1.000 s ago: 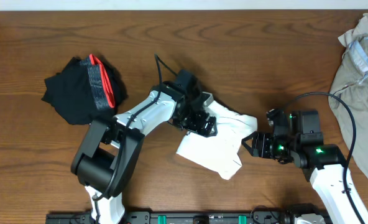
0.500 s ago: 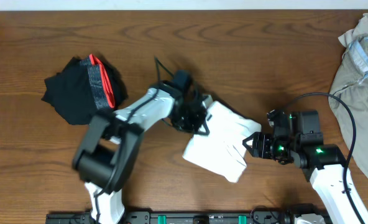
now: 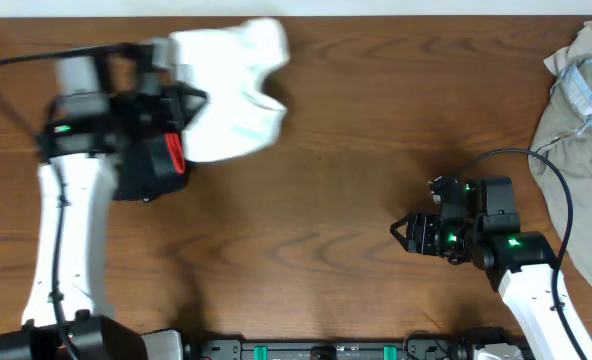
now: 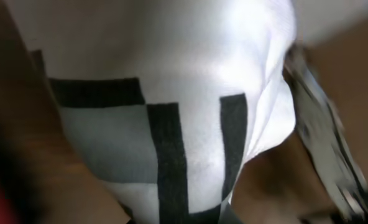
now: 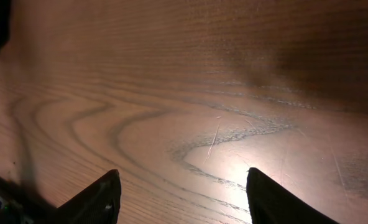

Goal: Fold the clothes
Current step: 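Release with the right gripper and lift the bundle with the left gripper, then carry the white bundle left and place it on the black garment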

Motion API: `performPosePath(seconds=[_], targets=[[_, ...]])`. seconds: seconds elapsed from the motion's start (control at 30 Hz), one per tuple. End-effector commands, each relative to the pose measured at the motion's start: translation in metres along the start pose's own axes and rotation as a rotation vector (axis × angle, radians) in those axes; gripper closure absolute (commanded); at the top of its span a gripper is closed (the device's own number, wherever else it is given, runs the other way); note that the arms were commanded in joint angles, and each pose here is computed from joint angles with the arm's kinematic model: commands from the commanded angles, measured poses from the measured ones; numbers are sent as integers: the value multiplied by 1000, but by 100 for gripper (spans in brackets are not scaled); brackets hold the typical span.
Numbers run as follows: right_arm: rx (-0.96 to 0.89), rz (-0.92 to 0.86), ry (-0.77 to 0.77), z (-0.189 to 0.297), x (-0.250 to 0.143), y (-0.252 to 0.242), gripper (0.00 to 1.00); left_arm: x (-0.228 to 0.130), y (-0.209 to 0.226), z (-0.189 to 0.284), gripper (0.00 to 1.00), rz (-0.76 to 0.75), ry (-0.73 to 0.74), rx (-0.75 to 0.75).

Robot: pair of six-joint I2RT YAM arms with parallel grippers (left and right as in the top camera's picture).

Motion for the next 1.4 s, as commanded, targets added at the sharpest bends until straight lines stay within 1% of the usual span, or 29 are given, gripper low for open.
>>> performPosePath(seconds=[0.0, 0.17, 0.2, 0.23, 0.27, 0.3, 0.33, 0.4, 0.43, 0.5, 0.57, 0.67, 0.73, 0.83, 0.9, 0.97, 1.03, 1.07, 1.13, 1.17, 1.23, 1.3, 1.37], targets=[[-3, 4, -29, 5, 6, 2, 37, 0, 59, 28, 94, 136, -54, 107], [-1, -11, -32, 5, 7, 2, 39, -22, 136, 48, 94, 317, -63, 206], [-1, -19, -32, 5, 7, 2, 40, -29, 149, 48, 91, 352, -55, 216], [-1, -24, -32, 5, 7, 2, 40, -39, 163, 48, 83, 400, -40, 224], [-1, -27, -32, 5, 7, 2, 40, -52, 179, 46, 57, 461, -17, 229], [-1, -27, -31, 5, 7, 2, 41, -60, 187, 45, 40, 495, -4, 229], [-1, -28, -30, 5, 6, 2, 41, -67, 193, 44, 34, 527, 10, 229], [-2, -36, -28, 5, 6, 2, 41, -79, 202, 46, 29, 582, 30, 232], [-1, -36, -27, 5, 6, 2, 41, -83, 205, 51, 23, 605, 31, 242], [2, -37, -26, 5, 6, 3, 41, -85, 209, 65, 4, 628, 10, 264], [1, -37, -24, 5, 5, 2, 41, -81, 210, 84, 2, 651, -35, 290], [1, -36, -25, 5, 6, 2, 41, -66, 196, 111, 2, 621, -109, 297], [5, -30, -34, 5, 8, 3, 41, -54, 180, 125, 2, 576, -145, 305], [21, -11, -67, 7, 15, 8, 41, -35, 138, 137, 2, 468, -174, 296], [38, 8, -101, 11, 24, 14, 41, -23, 99, 135, 2, 346, -177, 243], [58, 31, -143, 20, 36, 25, 44, -14, 50, 125, 2, 187, -150, 187], [80, 58, -188, 33, 49, 38, 46, -14, 3, 111, 2, 5, -94, 140], [87, 69, -212, 40, 56, 44, 48, -19, -20, 102, 2, -91, -45, 143], [90, 95, -277, 58, 72, 58, 51, -33, -54, 89, 0, -257, 55, 184], [83, 104, -309, 67, 78, 63, 51, -40, -68, 84, 2, -325, 95, 217], [72, 131, -367, 86, 90, 74, 50, -52, -97, 79, 3, -472, 144, 280], [81, 180, -405, 104, 97, 87, 48, -62, -116, 83, 3, -558, 163, 358], [86, 206, -423, 118, 97, 95, 46, -73, -125, 94, 2, -586, 167, 458]])
Point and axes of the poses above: each gripper's point midway between its finger pads, its own z axis back along the fingers, its own y axis along the line the jaws close on, x = y × z, the point moved 4 cm from there along z, back along the fingers, and after that the axes turned 9 degrees about -z, right-handed, at the moved point
